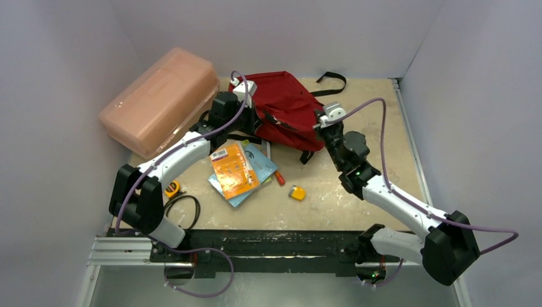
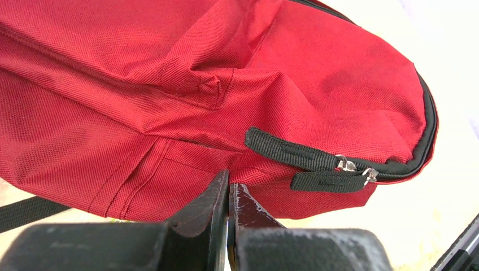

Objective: Pack the student bag
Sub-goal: Unzip the student bag at the center of the board.

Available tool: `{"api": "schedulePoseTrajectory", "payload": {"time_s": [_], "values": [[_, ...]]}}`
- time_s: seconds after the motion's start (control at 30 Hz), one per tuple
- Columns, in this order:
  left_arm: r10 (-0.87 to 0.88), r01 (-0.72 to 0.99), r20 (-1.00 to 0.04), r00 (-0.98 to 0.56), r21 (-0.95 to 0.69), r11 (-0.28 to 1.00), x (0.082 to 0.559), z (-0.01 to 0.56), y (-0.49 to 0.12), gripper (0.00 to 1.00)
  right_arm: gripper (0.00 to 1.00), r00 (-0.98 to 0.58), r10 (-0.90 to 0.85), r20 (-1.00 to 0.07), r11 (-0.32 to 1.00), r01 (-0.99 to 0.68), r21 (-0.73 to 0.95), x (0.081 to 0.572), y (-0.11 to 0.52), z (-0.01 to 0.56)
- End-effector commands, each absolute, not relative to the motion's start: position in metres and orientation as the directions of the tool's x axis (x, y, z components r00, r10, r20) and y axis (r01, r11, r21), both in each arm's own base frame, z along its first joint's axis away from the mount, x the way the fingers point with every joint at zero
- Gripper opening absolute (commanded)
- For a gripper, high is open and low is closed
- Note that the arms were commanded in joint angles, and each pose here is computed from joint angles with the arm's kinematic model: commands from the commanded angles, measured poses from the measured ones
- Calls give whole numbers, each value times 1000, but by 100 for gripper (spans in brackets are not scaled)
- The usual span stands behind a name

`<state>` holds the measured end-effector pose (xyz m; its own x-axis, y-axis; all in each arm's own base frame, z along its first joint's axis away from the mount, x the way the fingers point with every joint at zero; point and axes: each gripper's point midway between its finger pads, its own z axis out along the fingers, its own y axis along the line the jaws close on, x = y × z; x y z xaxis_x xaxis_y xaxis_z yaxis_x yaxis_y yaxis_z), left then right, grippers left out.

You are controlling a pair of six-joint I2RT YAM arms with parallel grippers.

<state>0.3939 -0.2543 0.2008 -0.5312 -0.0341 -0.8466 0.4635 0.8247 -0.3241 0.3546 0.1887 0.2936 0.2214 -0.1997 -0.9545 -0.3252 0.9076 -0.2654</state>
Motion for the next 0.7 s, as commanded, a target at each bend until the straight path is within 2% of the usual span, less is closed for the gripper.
{"api": "schedulePoseTrajectory", "payload": {"time_s": [0.0,0.1,0.13,0.23,0.33,0.5,0.67], "values": [[-97,456,-881,-462,-330,827,407,236,-250,0,0,103,47,-994,950,-312,13,356,179,308],[-97,491,-881,-463,-346,799,402,240,-256,0,0,73,-91,-993,840,-529,-116,350,220,302],[-100,499,-879,-467,-355,790,399,241,-258,0,8,53,-128,-990,806,-577,-135,349,230,297],[-123,527,-890,-440,-367,767,398,254,-263,0,55,33,-220,-975,735,-652,-188,352,246,297],[-134,537,-888,-440,-380,753,395,260,-265,0,62,89,-325,-942,634,-719,-286,350,263,302],[-146,552,-883,-445,-399,732,392,265,-269,0,73,431,-516,-740,420,-625,-658,332,289,297],[-155,554,-876,-456,-416,721,391,264,-271,0,72,485,-565,-668,328,-611,-721,347,304,287]]}}
